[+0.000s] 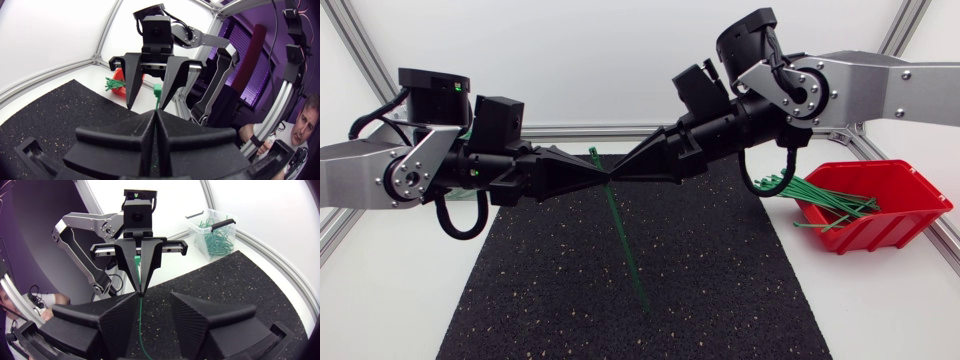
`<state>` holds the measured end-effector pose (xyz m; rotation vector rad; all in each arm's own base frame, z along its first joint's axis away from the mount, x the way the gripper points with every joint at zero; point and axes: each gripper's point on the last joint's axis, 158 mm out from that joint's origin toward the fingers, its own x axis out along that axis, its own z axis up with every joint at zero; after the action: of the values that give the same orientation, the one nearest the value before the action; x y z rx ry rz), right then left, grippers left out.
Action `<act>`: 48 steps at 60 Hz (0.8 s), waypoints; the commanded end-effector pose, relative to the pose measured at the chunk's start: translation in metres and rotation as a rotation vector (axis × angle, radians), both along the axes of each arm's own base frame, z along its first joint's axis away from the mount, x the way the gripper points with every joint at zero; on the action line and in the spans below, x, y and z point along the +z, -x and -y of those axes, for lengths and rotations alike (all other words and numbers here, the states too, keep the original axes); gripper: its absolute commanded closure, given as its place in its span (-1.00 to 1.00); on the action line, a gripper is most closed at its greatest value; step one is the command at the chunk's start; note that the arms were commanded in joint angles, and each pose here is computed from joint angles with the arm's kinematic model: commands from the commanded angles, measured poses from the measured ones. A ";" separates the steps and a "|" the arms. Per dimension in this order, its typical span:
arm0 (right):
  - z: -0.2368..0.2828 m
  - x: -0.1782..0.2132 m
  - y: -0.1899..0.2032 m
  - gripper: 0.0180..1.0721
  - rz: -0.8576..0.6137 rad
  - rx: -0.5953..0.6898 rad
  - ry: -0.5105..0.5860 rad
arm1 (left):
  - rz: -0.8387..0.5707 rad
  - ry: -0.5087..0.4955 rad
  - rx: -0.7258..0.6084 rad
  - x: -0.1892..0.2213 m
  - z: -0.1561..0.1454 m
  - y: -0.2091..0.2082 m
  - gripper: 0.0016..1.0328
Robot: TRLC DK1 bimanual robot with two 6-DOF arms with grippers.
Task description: Take a green cable tie from the red box, thread the tail through the head to close it, then place it in the transparent bin on the left.
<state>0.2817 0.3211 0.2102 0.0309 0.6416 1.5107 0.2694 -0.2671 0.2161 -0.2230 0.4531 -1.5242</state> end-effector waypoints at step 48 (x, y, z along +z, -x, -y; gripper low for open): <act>-0.009 -0.002 0.044 0.34 -0.025 0.097 -0.026 | 0.031 0.014 -0.018 0.020 0.002 0.000 0.94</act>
<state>0.2444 0.3276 0.2065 0.0487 0.6691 1.5912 0.2684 -0.2671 0.2311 -0.2136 0.4357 -1.5274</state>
